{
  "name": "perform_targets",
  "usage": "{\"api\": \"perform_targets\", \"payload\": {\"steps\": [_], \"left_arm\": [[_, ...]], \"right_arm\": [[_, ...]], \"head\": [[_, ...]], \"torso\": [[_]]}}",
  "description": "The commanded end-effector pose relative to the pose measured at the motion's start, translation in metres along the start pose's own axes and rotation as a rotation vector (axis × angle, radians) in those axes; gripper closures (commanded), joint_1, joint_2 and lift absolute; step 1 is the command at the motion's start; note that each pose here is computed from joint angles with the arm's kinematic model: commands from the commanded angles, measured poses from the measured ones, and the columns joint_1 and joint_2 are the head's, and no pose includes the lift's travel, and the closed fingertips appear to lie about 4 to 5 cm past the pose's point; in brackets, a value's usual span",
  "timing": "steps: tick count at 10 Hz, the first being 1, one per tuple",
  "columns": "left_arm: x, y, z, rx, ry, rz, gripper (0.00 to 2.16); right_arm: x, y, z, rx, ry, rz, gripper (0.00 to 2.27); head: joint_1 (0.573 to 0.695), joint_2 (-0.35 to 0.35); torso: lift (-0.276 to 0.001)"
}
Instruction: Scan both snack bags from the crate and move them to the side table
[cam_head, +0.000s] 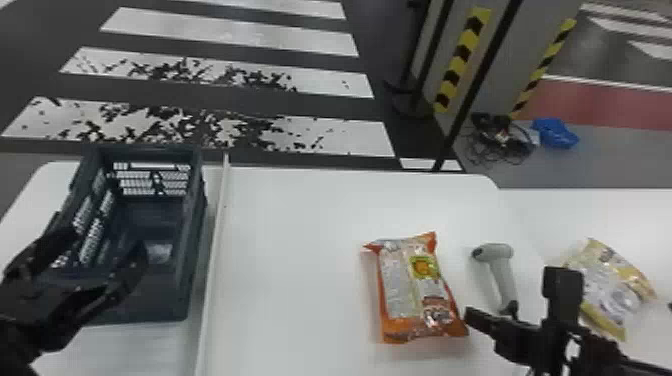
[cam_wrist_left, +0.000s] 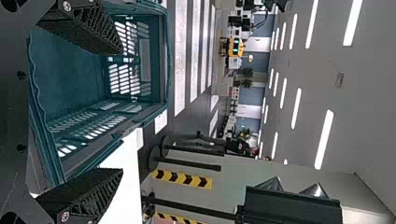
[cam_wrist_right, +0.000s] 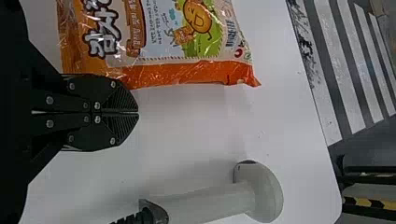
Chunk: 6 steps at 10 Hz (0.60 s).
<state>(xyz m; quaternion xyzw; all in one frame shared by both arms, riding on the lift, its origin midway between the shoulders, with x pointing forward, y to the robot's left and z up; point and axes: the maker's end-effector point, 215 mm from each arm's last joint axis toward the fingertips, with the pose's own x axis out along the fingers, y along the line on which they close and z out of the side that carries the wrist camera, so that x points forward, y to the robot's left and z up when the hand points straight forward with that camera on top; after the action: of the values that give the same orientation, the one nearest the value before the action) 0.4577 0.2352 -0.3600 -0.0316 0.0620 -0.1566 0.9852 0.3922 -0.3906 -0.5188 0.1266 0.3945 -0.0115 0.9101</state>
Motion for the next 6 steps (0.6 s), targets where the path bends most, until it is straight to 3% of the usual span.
{"api": "perform_targets", "payload": {"steps": [1,6], "left_arm": [[0.000,0.000,-0.001,0.000,0.001,0.000,0.10],[0.000,0.000,-0.001,0.000,0.001,0.000,0.10]], "right_arm": [[0.000,-0.002,0.000,-0.003,0.001,-0.006,2.11],[-0.022,-0.009,0.037,-0.058,-0.085,-0.052,2.10]], "head": [[0.695,-0.204],[0.695,-0.223]], "torso": [[-0.099],[-0.099]]}}
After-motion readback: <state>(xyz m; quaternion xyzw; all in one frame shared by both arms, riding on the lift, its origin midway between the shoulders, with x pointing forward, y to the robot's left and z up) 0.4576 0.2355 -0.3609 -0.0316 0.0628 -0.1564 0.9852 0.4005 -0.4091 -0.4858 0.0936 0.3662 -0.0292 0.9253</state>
